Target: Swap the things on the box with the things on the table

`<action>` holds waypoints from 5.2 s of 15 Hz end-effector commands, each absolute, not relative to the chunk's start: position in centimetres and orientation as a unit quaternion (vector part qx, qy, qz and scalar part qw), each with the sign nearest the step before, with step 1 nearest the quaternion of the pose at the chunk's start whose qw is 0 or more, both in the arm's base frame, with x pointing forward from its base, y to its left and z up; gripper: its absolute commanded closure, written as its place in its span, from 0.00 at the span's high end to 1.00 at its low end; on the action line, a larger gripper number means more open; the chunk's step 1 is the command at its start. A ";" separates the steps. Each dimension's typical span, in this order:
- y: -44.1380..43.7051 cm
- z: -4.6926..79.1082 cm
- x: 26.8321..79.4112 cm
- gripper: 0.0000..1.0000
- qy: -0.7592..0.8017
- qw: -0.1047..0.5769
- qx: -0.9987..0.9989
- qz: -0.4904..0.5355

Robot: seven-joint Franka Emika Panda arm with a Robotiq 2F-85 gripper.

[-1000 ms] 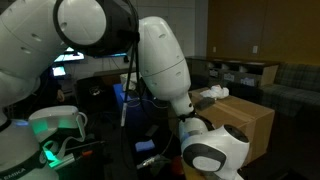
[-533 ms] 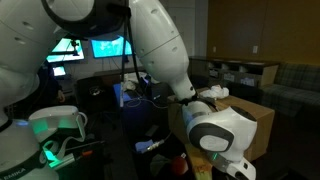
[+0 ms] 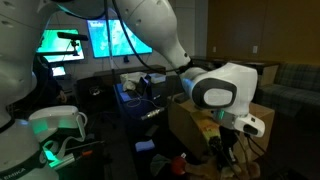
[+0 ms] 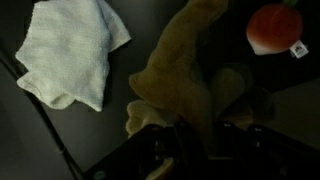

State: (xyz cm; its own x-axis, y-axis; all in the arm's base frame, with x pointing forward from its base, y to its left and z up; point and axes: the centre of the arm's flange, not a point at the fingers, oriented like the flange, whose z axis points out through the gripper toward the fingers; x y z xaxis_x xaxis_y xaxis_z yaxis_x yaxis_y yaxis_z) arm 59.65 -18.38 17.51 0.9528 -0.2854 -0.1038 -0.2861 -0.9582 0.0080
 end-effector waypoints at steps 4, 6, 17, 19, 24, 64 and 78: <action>-13.2 27.0 63.3 0.05 0.136 -0.035 -0.990 -0.019; -11.2 28.9 64.9 0.05 0.126 -0.040 -0.990 -0.047; -5.3 31.3 72.3 0.05 0.056 -0.050 -0.986 -0.152; -4.7 30.3 73.6 0.05 0.045 -0.045 -0.986 -0.155; -2.9 27.4 76.1 0.05 0.022 -0.037 -0.988 -0.146; 6.3 32.4 73.1 1.00 -0.035 -0.038 -0.980 -0.192; 7.6 25.9 72.5 1.00 -0.068 0.017 -0.990 -0.124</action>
